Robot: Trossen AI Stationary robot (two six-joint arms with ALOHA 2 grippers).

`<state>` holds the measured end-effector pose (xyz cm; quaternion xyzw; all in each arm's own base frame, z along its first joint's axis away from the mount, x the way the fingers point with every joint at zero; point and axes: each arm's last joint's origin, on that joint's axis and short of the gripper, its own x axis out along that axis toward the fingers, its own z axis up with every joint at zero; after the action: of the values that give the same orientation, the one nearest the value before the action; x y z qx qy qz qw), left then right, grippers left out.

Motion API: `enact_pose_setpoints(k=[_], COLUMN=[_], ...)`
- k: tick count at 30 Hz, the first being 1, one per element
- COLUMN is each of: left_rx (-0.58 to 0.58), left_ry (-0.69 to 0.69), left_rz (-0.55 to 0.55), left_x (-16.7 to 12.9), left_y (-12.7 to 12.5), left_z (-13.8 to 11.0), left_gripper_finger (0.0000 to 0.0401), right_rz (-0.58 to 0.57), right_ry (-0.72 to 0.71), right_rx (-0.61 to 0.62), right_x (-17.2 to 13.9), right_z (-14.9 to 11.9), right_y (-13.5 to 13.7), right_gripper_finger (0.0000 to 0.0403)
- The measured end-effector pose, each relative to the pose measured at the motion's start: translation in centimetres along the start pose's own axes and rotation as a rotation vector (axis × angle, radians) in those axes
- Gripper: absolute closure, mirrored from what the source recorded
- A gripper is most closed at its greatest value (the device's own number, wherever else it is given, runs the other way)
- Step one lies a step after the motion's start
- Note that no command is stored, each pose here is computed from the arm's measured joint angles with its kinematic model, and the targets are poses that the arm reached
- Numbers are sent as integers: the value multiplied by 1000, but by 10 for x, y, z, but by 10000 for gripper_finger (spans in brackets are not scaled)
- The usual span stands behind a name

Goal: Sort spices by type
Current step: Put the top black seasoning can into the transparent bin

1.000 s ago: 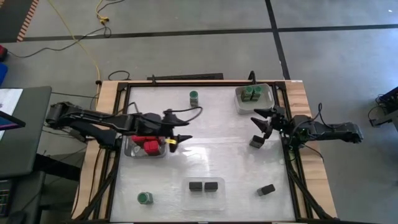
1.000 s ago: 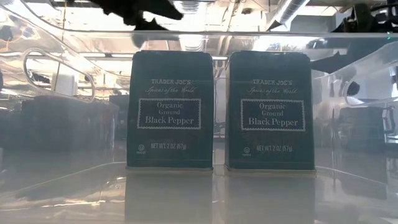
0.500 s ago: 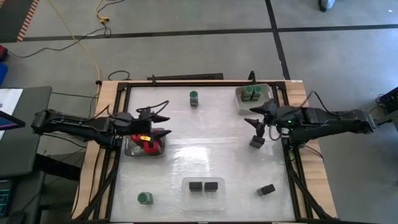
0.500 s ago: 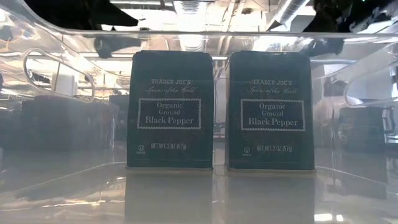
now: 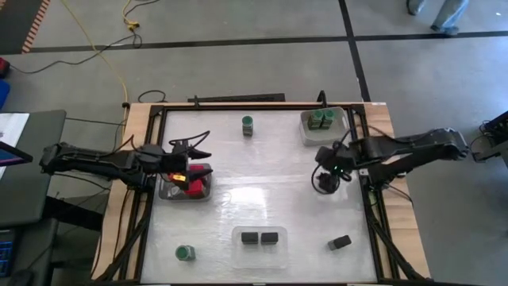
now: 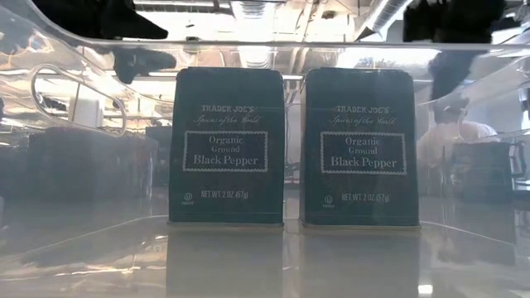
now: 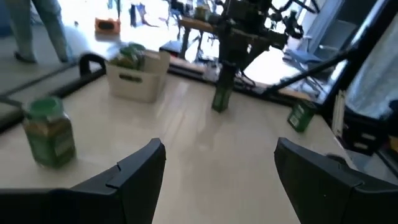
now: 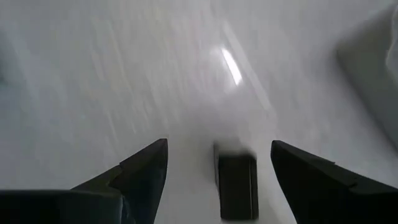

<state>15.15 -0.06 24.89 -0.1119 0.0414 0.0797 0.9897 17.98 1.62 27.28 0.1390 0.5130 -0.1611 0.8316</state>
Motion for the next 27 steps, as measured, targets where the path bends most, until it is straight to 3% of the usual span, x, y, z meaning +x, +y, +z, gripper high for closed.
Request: enact_pose_setpoints(k=[5,10,16,27], left_rx=[-50,-48,-51,-73], left_ry=[36,41,41,40], left_rz=[6,8,9,12], left_x=[0,0,0,0], left_y=[1,1,1,1], left_z=[-4,-4,-4,-4], left_gripper_finger=[111,111,111,111], right_rz=[-76,-117,-140,-126], right_ry=[166,223,260,249], right_rx=[-29,-63,-101,-22], right_x=[9,14,34,71], right_z=[-15,-26,-39,-48], right_y=[9,10,4,-15], right_gripper_finger=[93,93,93,108])
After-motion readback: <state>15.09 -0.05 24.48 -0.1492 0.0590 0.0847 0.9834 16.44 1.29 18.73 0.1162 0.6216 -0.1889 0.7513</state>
